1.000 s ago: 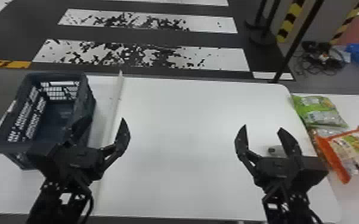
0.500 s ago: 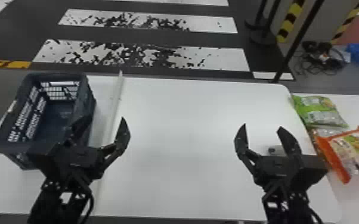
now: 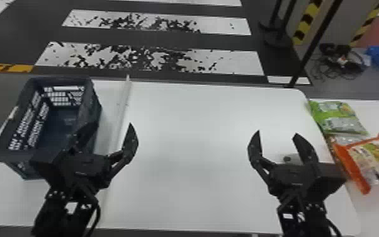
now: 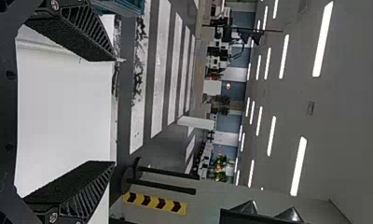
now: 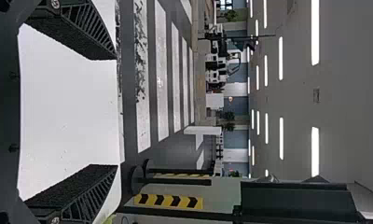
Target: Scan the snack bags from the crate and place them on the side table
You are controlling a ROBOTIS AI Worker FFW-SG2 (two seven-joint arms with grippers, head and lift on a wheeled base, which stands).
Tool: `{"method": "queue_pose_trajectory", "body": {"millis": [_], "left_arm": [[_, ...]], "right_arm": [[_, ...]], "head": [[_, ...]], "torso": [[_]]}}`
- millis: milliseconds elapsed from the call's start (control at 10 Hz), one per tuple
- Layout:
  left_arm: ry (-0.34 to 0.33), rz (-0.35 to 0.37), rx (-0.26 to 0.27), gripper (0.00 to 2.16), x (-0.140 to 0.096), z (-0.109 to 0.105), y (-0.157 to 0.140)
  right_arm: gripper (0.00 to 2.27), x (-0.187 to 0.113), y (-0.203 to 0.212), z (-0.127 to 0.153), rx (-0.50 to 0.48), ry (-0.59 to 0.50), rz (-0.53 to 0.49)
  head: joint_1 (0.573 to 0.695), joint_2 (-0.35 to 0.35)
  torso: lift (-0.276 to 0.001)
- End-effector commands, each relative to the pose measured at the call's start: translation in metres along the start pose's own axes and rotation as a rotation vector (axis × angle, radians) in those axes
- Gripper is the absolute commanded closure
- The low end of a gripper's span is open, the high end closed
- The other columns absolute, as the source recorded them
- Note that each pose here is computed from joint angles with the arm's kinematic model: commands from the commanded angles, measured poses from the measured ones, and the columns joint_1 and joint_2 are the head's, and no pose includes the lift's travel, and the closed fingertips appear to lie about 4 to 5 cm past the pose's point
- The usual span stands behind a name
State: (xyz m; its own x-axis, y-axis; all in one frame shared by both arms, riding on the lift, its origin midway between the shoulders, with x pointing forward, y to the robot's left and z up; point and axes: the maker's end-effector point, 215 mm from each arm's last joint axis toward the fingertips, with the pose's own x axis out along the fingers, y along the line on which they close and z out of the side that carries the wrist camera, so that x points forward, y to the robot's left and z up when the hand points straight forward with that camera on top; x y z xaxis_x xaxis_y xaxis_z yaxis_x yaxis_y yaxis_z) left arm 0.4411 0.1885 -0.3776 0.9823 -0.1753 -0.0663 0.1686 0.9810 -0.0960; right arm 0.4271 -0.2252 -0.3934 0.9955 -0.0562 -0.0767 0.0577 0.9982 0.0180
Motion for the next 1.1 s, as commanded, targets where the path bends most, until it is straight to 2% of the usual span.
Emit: {"method": "queue_pose_trajectory", "body": {"millis": [0, 1000], "left_arm": [[0.003, 0.001, -0.001, 0.08, 0.0000, -0.0016, 0.0001], [0.004, 0.001, -0.005, 0.08, -0.0004, -0.0023, -0.0012]], "right_arm": [[0.05, 0.0003, -0.0002, -0.0001, 0.000, 0.000, 0.000], [0.06, 0.0002, 0.0019, 0.0006, 0.001, -0.001, 0.004]], "head": [[0.695, -0.047], [0.695, -0.047]], "torso": [[-0.050], [-0.050]]}}
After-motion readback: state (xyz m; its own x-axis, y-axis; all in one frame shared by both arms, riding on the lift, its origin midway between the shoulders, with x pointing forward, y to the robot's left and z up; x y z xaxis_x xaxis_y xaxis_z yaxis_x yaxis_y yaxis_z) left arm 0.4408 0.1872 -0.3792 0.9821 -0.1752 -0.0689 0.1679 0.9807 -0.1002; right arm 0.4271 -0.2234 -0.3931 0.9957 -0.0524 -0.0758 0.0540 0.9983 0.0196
